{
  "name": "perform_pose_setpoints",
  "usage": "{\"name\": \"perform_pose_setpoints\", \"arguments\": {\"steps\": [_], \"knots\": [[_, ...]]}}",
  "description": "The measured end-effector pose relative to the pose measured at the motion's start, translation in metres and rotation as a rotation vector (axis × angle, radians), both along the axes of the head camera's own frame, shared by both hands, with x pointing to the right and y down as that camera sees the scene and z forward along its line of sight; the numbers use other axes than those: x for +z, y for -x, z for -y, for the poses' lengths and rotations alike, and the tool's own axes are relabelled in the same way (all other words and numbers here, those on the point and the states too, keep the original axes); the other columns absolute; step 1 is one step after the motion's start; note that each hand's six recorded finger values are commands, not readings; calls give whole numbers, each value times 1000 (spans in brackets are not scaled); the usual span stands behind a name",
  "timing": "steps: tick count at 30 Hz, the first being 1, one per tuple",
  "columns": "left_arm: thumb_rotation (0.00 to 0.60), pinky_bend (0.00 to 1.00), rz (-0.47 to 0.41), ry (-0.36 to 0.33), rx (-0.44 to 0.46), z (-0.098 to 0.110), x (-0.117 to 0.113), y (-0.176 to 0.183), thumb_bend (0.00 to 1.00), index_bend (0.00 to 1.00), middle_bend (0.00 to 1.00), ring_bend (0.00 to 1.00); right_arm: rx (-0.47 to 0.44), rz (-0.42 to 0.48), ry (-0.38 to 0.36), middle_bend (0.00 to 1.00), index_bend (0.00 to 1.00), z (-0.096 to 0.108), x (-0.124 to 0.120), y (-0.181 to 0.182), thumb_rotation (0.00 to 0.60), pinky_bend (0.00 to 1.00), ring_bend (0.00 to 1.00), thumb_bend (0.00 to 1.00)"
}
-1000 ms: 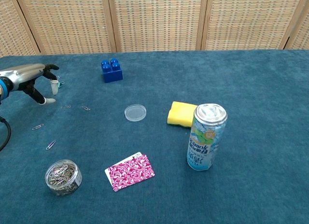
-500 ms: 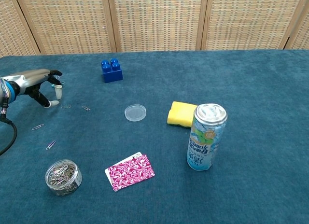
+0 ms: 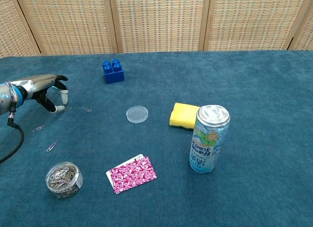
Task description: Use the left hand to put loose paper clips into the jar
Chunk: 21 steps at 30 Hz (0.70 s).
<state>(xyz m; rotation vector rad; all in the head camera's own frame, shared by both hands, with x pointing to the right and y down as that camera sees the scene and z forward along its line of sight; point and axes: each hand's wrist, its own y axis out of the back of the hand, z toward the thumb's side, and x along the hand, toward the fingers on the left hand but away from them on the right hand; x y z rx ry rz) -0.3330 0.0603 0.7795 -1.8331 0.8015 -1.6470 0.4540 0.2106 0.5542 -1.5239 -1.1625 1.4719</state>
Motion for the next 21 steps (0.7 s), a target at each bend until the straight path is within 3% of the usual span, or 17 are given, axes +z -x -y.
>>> {"name": "perform_pose_setpoints", "arguments": {"steps": [21], "knots": [[600, 0, 12, 26, -1, -3, 6, -4, 383, 492, 0, 0, 2, 5, 0, 0, 63, 0, 0, -1, 600, 0, 0, 0]]}}
